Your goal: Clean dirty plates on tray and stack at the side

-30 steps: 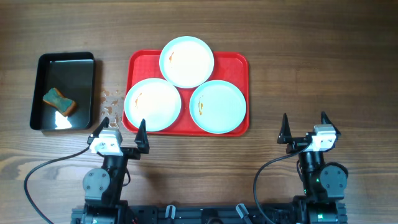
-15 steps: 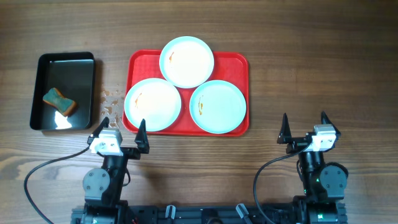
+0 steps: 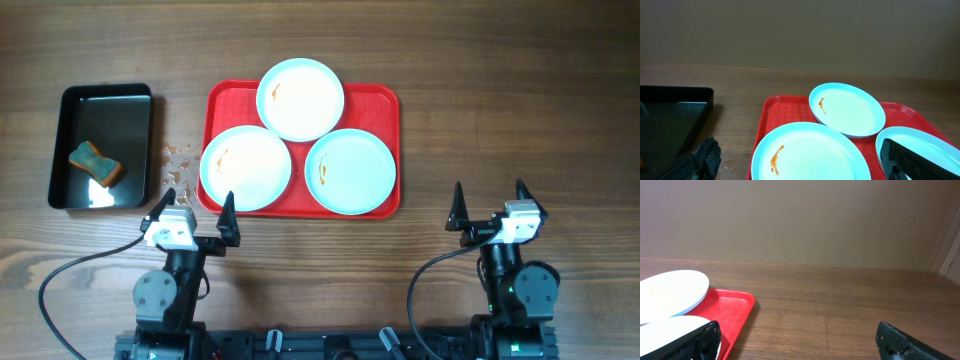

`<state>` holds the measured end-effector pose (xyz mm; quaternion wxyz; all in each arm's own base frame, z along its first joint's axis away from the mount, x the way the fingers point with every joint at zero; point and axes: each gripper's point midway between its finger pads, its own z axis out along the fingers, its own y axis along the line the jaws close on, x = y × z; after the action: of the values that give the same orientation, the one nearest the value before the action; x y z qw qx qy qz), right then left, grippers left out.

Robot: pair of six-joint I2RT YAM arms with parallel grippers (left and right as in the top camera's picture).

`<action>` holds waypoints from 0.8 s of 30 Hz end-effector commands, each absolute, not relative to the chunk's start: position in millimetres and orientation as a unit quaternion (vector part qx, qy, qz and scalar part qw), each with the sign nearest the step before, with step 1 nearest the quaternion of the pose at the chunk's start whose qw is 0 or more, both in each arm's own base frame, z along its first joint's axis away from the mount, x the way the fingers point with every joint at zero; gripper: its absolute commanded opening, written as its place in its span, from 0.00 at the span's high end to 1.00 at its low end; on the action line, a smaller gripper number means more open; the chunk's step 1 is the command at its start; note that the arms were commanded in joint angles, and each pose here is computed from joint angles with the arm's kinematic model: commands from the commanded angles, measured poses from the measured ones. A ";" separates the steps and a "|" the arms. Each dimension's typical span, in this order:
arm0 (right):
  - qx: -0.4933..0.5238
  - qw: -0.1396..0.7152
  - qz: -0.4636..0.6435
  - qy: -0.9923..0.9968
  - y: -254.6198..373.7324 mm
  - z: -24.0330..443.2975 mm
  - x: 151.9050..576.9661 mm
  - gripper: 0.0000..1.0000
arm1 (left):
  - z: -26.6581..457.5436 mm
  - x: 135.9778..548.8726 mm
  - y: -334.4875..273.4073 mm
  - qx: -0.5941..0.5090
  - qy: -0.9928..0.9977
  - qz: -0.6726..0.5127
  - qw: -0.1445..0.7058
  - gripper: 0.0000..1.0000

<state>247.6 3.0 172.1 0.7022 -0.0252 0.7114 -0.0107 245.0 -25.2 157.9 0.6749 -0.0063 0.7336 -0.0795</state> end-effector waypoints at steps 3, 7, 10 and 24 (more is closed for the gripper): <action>-0.033 0.703 -0.009 0.710 5.1 172.3 247.6 0.00 | 155.9 244.9 -25.8 0.003 0.734 -0.075 0.675 0.00; -0.034 0.703 -0.009 0.710 5.2 172.3 247.6 0.00 | 156.1 244.9 -25.9 0.003 0.734 -0.076 0.675 0.00; -0.034 0.703 -0.009 0.710 5.1 172.3 247.6 0.00 | 159.6 242.2 -43.5 0.012 0.729 -0.138 0.670 0.00; -0.033 0.703 -0.009 0.710 5.1 172.3 247.6 0.00 | 178.8 210.3 -112.0 0.046 0.701 -0.401 0.589 0.00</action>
<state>247.6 3.0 172.2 0.7024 -0.0252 0.7113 -0.0107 219.8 -99.0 178.4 0.6269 0.0561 0.7024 -0.3324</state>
